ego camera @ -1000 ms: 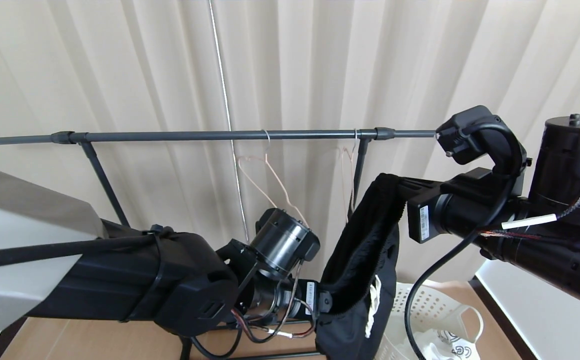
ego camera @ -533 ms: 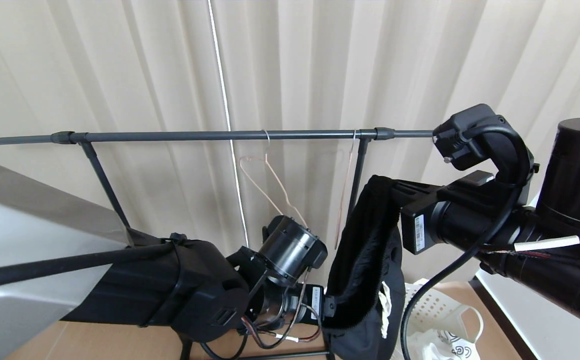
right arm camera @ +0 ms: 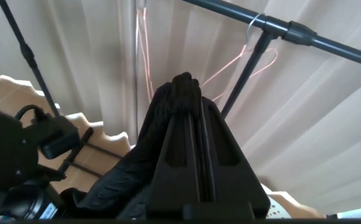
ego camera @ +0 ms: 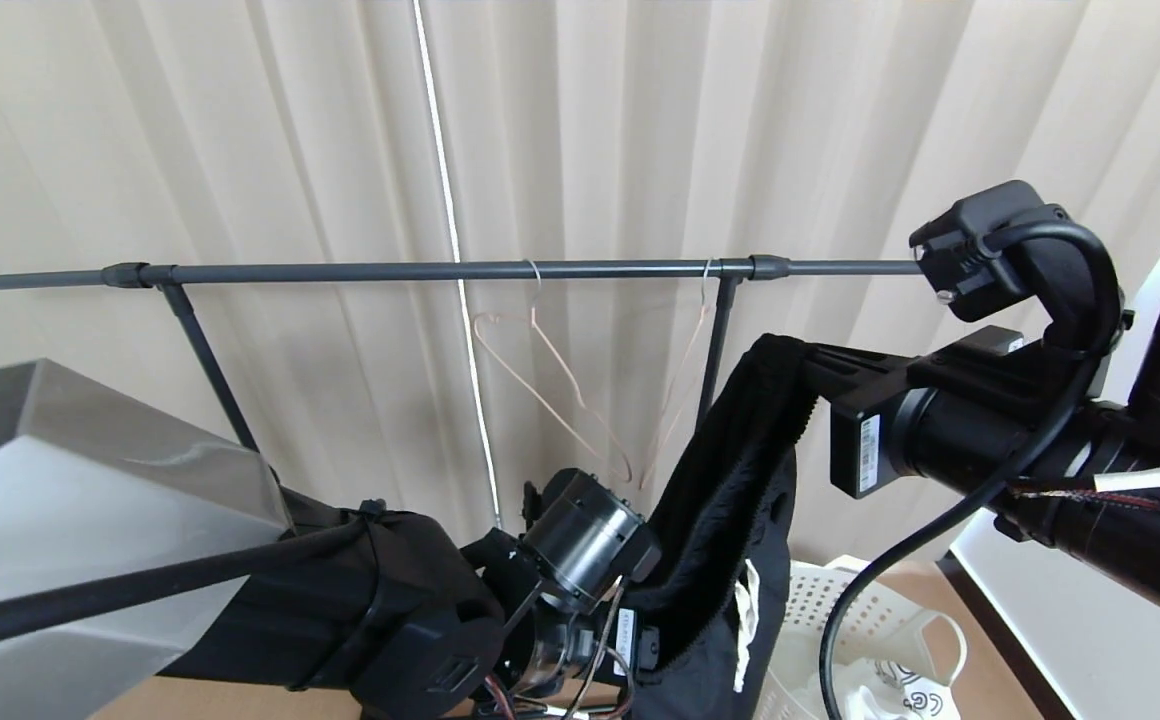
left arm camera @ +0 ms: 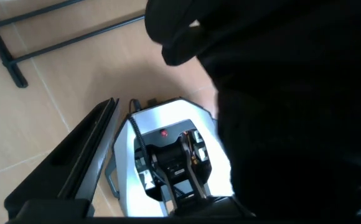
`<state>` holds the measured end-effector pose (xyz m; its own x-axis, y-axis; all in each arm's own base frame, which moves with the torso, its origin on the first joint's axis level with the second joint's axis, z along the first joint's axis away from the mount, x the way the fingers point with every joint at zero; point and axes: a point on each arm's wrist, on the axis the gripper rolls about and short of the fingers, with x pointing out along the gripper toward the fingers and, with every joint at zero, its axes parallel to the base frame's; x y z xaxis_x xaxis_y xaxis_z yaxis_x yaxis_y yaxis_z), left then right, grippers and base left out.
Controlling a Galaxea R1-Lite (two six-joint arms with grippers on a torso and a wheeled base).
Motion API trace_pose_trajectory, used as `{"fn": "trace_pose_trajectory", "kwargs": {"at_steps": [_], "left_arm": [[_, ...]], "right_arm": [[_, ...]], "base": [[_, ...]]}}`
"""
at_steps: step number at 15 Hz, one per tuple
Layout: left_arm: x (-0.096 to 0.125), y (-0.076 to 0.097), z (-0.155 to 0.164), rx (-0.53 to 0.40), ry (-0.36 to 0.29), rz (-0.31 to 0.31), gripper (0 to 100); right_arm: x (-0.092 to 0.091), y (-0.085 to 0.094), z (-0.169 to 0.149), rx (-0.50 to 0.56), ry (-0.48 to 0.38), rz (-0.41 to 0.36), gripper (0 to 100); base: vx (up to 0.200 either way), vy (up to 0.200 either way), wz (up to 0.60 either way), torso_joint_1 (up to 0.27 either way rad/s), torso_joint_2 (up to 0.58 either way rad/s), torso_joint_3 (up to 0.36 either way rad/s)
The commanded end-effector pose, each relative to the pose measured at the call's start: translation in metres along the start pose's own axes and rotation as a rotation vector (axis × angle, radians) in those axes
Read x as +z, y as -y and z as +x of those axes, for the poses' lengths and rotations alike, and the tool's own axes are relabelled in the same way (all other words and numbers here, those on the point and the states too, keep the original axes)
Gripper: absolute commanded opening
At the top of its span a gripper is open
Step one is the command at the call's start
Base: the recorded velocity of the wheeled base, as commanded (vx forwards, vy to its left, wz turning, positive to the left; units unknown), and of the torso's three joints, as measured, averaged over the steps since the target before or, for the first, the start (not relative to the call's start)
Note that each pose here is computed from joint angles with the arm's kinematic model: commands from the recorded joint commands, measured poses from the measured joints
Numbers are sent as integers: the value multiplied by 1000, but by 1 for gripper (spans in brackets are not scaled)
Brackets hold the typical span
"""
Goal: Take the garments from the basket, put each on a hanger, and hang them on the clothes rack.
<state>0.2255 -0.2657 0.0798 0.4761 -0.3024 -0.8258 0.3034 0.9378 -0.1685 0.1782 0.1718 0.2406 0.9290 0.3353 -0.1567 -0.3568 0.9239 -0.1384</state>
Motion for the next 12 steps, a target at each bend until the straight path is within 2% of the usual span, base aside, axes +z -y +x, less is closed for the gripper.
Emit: {"fn": "trace_pose_trajectory", "kwargs": {"at_steps": [1,5,8,10,12], "left_arm": [[-6,-3,-1,33,-1,3,0],[-9,-9,-7,89,44,-14,0],[-6,-15,-26,115,111,-33,0],[5,-23,-39,157,184,-61,0],[22,-32,-56,160,257,-90,0]], "right_arm": [[4,13,-1,-45,16,13,0],[2,28,5,-103,4,9,0],[-4,35,15,-141,-28,1,0],[-12,36,17,-146,-61,-53,0],[-25,35,16,-139,-105,-124,0]], "base": [[0,0,0,0,0,0],[0,0,0,0,0,0],[0,0,0,0,0,0],[0,0,0,0,0,0],[0,0,0,0,0,0]]}}
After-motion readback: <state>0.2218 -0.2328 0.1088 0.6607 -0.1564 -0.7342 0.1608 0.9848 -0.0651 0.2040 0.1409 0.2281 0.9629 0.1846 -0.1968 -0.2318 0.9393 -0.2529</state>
